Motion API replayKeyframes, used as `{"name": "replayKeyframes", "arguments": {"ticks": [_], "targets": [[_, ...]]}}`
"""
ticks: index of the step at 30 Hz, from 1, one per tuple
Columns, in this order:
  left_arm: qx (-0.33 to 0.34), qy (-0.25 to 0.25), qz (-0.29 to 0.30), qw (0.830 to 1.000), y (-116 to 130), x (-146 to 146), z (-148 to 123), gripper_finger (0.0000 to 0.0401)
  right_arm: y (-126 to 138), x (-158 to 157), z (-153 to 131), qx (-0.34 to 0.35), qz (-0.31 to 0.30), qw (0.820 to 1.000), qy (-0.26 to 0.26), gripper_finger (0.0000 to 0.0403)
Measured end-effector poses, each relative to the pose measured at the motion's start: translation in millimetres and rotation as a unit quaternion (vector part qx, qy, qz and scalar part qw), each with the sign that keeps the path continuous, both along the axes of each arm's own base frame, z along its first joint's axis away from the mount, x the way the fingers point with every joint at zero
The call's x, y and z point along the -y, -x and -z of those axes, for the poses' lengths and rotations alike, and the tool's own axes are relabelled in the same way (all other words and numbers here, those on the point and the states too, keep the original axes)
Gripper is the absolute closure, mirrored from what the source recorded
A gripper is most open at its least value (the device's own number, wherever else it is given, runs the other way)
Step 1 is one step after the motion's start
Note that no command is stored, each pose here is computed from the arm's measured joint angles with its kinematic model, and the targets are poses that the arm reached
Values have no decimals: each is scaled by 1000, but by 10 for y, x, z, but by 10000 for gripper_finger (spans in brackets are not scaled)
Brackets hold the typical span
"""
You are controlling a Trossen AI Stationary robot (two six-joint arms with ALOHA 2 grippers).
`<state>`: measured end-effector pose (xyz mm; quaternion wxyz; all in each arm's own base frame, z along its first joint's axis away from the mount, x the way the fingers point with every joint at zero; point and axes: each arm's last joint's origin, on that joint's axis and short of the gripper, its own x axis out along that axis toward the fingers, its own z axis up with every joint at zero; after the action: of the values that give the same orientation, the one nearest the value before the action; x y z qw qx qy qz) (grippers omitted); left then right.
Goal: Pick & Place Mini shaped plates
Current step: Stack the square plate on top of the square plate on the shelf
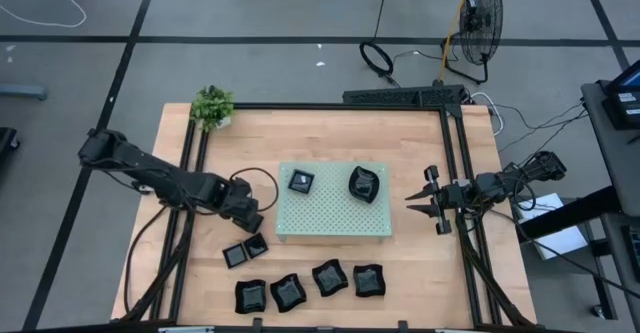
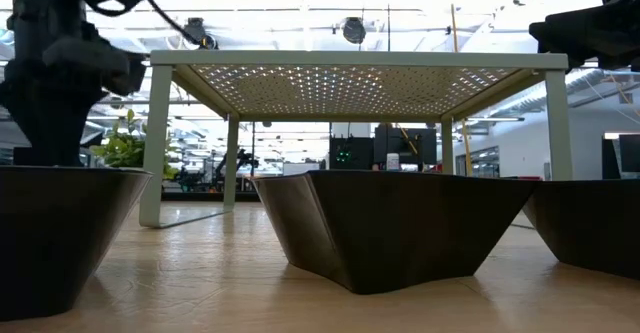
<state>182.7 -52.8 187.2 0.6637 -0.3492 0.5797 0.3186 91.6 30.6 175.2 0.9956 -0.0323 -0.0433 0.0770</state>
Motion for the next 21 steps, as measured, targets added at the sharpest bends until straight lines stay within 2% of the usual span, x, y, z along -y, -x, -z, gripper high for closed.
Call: {"name": "replayKeyframes", "arguments": {"ticks": [9, 15, 21], "targets": [[-22, -7, 5, 1000, -9, 1, 214, 259, 0, 0, 0, 0, 0, 1000, 0, 328], [27, 23, 7, 999, 131, -51, 443, 285, 0, 0, 0, 0, 0, 1000, 0, 328], [48, 33, -20, 998, 257, -104, 493, 292, 0, 0, 1, 0, 0, 1000, 0, 328]]}}
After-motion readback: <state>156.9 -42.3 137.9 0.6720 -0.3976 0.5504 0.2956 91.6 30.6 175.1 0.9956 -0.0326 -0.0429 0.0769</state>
